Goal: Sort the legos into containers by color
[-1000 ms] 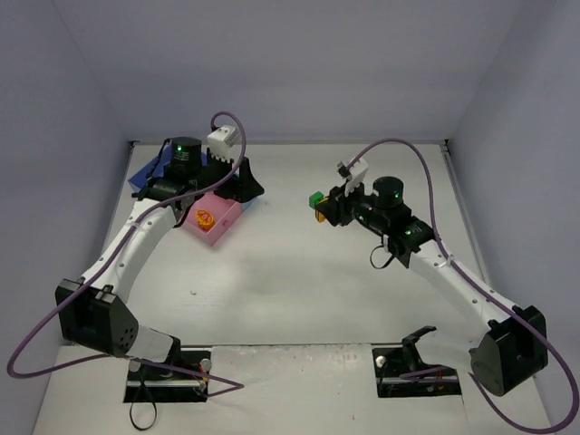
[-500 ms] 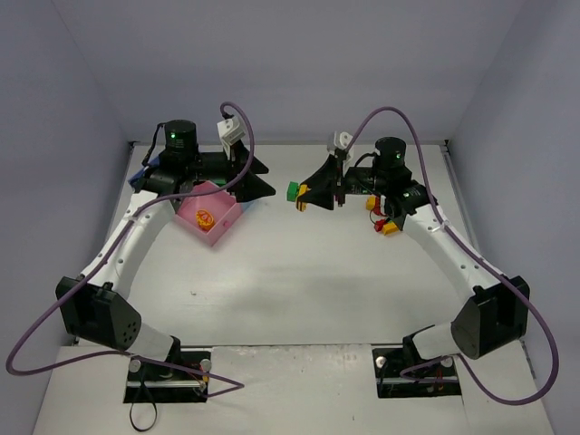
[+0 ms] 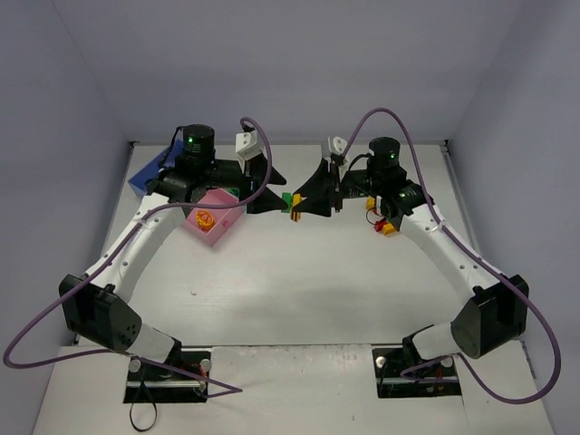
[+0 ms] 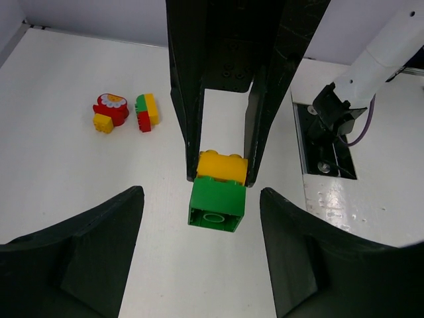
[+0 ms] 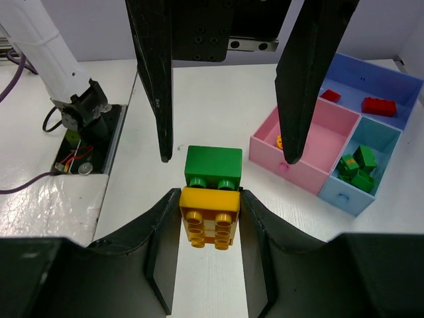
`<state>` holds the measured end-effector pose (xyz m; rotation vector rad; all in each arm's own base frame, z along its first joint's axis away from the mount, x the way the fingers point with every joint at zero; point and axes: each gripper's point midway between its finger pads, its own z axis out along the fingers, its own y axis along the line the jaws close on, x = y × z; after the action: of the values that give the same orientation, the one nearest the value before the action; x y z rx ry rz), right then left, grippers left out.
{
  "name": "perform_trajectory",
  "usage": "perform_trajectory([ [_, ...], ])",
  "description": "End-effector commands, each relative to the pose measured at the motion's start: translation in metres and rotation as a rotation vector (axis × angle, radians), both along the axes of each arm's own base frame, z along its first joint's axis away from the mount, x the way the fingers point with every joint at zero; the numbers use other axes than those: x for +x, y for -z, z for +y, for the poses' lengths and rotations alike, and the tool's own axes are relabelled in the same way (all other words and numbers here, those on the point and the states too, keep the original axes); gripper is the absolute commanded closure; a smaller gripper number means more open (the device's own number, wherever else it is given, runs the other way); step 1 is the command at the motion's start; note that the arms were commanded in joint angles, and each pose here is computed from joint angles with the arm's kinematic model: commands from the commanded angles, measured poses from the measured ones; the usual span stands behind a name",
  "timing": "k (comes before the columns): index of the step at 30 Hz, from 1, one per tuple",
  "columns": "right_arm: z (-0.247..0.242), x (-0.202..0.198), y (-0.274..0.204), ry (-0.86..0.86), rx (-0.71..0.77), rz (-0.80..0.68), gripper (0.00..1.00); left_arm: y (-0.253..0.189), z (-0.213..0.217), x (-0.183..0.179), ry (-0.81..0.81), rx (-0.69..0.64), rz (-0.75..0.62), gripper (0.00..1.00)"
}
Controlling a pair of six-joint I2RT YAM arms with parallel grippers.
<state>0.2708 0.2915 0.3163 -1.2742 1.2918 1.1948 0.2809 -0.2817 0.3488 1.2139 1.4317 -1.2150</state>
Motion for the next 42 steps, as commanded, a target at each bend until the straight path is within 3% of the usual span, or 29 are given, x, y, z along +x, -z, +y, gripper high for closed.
perform_trajectory([
  [1, 0.002, -0.013, -0.037, -0.056, 0.06, -0.12, 1.0, -0.027, -0.006, -0.007, 0.06, -0.041, -0.121, 0.37],
  [21, 0.004, -0.011, -0.034, -0.062, 0.058, -0.108, 1.0, -0.007, -0.011, -0.009, 0.102, -0.009, -0.069, 0.45],
  [31, 0.0, -0.005, -0.02, -0.039, 0.041, -0.074, 1.0, -0.006, -0.013, -0.013, 0.143, -0.023, -0.063, 0.84],
  [42, -0.05, 0.014, 0.01, 0.206, 0.001, 0.024, 1.0, 0.014, 0.003, -0.003, 0.104, -0.006, -0.027, 0.85],
])
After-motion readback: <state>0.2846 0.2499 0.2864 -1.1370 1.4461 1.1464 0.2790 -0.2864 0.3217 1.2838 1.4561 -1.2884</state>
